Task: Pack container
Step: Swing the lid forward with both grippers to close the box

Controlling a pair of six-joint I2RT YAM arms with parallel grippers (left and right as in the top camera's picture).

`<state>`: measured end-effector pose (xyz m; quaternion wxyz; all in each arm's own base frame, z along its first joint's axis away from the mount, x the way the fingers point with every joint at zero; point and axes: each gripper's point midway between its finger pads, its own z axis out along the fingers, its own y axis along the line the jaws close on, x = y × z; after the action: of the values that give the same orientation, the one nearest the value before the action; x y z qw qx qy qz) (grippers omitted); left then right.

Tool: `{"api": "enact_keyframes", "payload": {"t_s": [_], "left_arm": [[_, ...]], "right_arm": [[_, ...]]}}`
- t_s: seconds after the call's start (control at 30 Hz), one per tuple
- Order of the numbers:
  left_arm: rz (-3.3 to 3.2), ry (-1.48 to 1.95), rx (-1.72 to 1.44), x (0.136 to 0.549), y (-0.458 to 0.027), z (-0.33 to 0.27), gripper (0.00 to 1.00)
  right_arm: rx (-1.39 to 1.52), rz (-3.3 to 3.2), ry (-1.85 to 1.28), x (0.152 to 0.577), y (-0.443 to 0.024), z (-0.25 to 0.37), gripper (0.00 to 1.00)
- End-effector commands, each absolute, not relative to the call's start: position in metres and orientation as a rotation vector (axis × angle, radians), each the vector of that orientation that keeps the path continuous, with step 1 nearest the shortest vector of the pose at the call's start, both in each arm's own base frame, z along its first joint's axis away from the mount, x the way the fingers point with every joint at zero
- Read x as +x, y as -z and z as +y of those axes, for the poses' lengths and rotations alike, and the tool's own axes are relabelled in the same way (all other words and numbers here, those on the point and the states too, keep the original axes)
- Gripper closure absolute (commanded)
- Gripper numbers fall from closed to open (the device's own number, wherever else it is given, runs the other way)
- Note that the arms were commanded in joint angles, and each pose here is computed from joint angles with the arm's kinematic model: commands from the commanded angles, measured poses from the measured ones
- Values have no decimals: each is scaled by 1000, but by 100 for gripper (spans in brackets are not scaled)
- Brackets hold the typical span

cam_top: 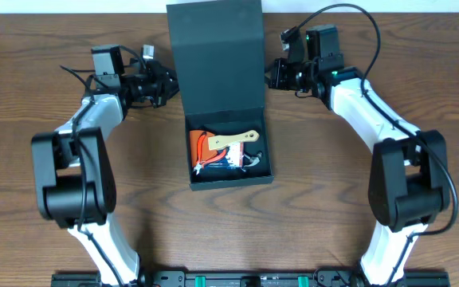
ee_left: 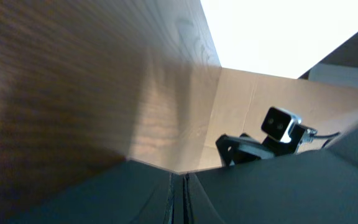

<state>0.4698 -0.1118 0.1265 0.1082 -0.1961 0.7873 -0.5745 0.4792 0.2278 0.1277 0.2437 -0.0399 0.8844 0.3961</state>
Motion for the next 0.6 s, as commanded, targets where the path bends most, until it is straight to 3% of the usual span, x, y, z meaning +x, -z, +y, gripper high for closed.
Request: {"api": "enact_keyframes", "payload": {"t_s": [0.0, 0.57], "left_arm": [[2314, 1621, -459, 463, -152, -114, 95], [2704, 1135, -581, 374, -138, -86, 95]], "right_arm": [[-215, 2370, -1120, 467, -155, 241, 99], [-336, 2508, -926, 405, -184, 220, 99]]}}
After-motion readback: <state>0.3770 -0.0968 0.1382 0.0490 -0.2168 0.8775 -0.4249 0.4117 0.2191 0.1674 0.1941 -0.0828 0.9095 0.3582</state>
